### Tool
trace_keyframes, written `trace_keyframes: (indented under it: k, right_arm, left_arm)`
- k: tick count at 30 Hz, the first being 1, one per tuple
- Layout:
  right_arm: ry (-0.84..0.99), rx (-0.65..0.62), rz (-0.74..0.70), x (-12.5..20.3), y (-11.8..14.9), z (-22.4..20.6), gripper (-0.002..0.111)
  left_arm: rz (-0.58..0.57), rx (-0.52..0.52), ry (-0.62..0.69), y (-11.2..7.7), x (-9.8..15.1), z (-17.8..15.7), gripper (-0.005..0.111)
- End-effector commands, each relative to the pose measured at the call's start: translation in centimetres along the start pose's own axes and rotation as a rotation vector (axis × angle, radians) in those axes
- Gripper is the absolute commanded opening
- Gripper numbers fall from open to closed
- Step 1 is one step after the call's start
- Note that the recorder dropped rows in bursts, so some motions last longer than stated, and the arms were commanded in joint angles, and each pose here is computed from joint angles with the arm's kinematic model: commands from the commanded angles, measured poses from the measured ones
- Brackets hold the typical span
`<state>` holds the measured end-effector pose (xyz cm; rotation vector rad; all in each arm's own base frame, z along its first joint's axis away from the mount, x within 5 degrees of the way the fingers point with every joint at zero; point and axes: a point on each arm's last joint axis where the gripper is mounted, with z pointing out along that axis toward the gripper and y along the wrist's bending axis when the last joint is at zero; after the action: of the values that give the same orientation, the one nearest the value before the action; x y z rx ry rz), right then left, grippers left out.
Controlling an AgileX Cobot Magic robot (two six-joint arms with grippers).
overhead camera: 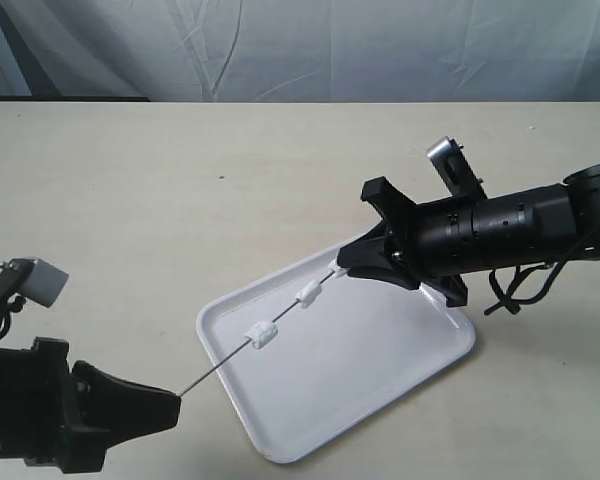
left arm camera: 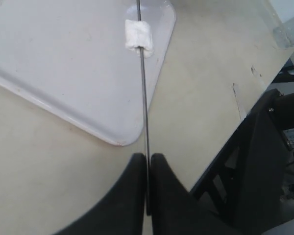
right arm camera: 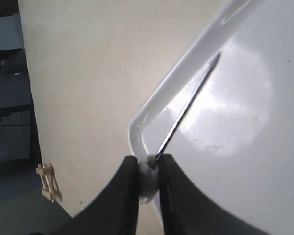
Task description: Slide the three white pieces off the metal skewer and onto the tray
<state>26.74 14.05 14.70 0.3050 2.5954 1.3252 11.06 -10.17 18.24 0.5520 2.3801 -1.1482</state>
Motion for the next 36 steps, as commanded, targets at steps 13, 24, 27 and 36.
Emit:
trace_keyframes:
  k: [13, 24, 27, 36]
  right_arm:
    - [-0.196, 0.221, -0.052, -1.9, -2.2, -0.6, 0.009]
    - [-0.233, 0.295, -0.106, -2.4, -2.7, -0.9, 0.009]
    - [-0.249, 0.327, -0.115, -2.5, -3.0, -1.0, 0.009]
    - [-0.227, 0.299, -0.133, -2.3, -2.8, -0.9, 0.009]
  left_arm:
    - [-0.101, 0.039, 0.091, 0.0, 2.8, 0.2, 0.0]
    - [-0.179, 0.04, 0.105, 0.1, 3.3, 0.2, 0.0]
    - [-0.196, 0.038, 0.119, 0.2, 3.9, 0.2, 0.0]
    - [-0.221, -0.037, 0.072, 0.9, 3.7, 0.3, 0.0]
